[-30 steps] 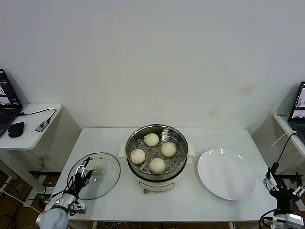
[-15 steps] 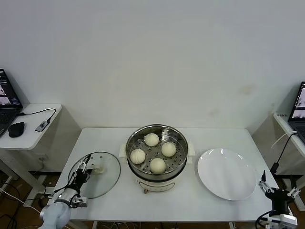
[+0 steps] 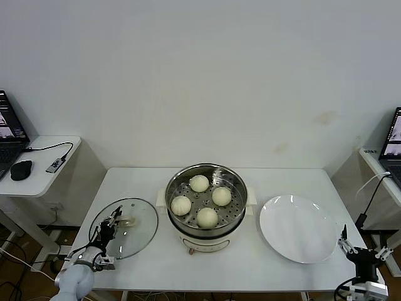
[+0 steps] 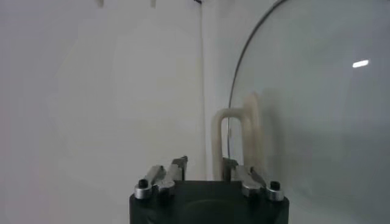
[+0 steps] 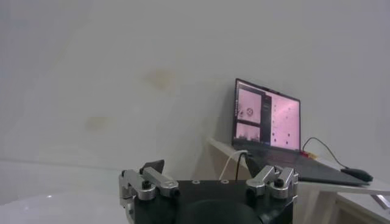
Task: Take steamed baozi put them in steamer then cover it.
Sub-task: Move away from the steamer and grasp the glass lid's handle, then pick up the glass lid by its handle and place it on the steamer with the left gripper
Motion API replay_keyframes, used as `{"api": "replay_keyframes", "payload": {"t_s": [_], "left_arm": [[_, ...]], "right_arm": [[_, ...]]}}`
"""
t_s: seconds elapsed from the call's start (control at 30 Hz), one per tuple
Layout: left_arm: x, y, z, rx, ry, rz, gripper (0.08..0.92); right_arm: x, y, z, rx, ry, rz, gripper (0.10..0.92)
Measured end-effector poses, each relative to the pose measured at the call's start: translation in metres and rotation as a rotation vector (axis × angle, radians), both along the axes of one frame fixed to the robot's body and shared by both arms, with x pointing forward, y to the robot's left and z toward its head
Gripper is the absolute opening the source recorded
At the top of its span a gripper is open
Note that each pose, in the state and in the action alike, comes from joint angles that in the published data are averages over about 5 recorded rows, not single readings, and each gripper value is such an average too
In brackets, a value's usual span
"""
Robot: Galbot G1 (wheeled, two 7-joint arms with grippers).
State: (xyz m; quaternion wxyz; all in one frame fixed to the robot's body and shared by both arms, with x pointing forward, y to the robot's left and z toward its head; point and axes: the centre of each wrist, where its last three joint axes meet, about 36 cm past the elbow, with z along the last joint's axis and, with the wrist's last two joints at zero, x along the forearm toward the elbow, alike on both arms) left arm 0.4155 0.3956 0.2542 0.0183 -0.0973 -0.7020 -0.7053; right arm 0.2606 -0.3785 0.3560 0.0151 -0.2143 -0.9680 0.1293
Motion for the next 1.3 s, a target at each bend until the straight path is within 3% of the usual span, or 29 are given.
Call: {"api": "replay_keyframes", "payload": {"t_s": [0.2,0.37,0.53,0.73,1.0,1.3], "left_arm": [[-0.003,-0.002,-0.005,-0.031,-0.016,0.002,0.147],[-0.008,0.002,-0.001,-0.044,-0.046,0.006,0.146],[-0.014,0.008,0.018,-0.040,-0.088,0.007,0.146],[-0.022,0.018,0.055,-0.031,-0.137,0.008,0.146],[-0.032,0.030,0.123,-0.014,-0.185,-0.003,0.146],[-0.026,-0.003,0.195,-0.021,-0.226,-0.029,0.146]], "right_arm": [[-0.001,0.001,0.000,-0.004,0.002,0.005,0.823],[-0.002,0.001,0.002,-0.007,0.005,0.011,0.823],[-0.004,-0.002,0.008,-0.013,0.007,0.019,0.823],[-0.004,-0.003,0.015,-0.021,0.000,0.036,0.823],[-0.007,0.001,0.015,-0.026,0.007,0.060,0.823],[-0.011,0.013,0.006,-0.044,0.037,0.100,0.823]]}}
